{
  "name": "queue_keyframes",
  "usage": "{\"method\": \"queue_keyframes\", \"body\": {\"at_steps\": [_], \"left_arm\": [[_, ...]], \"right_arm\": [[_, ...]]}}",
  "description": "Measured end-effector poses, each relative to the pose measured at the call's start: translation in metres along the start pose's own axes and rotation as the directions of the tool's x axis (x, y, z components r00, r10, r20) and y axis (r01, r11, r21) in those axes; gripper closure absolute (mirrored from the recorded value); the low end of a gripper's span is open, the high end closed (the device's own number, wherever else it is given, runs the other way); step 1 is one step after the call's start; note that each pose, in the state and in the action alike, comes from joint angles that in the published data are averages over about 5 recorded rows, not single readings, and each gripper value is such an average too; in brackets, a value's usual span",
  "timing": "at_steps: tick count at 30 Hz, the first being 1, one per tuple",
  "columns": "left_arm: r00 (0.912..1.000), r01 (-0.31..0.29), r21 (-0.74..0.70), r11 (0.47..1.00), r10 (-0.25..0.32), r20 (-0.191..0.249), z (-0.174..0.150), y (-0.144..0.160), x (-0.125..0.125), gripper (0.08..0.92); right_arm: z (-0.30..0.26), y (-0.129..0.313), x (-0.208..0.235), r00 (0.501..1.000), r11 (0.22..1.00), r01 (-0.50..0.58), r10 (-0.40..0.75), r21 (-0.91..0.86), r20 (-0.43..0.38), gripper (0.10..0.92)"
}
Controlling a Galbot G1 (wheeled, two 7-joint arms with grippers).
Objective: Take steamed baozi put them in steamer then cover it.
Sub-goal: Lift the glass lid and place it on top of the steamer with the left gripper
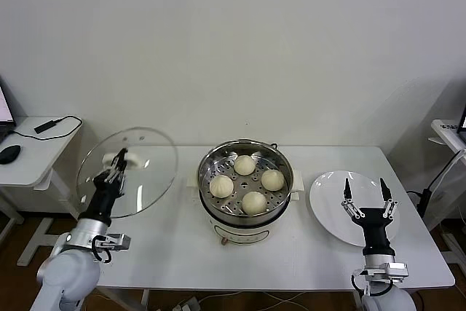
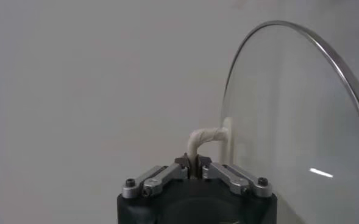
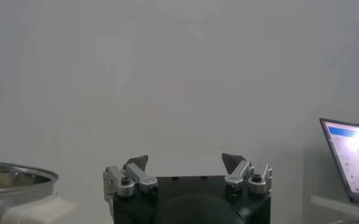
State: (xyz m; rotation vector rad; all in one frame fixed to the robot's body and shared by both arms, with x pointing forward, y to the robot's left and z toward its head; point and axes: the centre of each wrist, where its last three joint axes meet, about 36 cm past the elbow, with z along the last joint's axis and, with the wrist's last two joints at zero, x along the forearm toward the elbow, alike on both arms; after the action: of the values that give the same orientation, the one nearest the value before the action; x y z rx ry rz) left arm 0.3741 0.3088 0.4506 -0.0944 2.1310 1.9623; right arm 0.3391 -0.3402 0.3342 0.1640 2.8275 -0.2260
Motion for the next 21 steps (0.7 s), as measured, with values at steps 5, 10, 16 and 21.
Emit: {"method": "queue_keyframes", "body": {"at_steps": [5, 10, 16, 21], "left_arm": [[0.9949, 0.062, 0.072, 0.996, -0.067, 0.075, -0.048, 0.035, -0.006, 0.814], [0.9867, 0.064, 0.151, 0.986, -0.085, 0.138, -0.098, 0.051, -0.010, 0.814], [0.9790, 0.026, 0.209, 0.978, -0.067, 0.193, -0.149, 0.058, -0.018, 0.814], [0.9744, -0.018, 0.189, 0.982, -0.025, 0.223, -0.185, 0.057, -0.028, 0.814]], "right_arm": [[0.002, 0.000, -0.002, 1.000, 1.000, -0.006, 0.006, 0.002, -0.004, 0.200], [0.005, 0.002, -0.003, 1.000, 1.000, -0.013, 0.013, 0.001, -0.006, 0.200], [0.010, 0.005, -0.003, 1.000, 1.000, -0.020, 0.020, -0.002, -0.013, 0.200], [0.014, 0.008, -0.001, 0.999, 1.000, -0.027, 0.027, -0.006, -0.021, 0.200]]}}
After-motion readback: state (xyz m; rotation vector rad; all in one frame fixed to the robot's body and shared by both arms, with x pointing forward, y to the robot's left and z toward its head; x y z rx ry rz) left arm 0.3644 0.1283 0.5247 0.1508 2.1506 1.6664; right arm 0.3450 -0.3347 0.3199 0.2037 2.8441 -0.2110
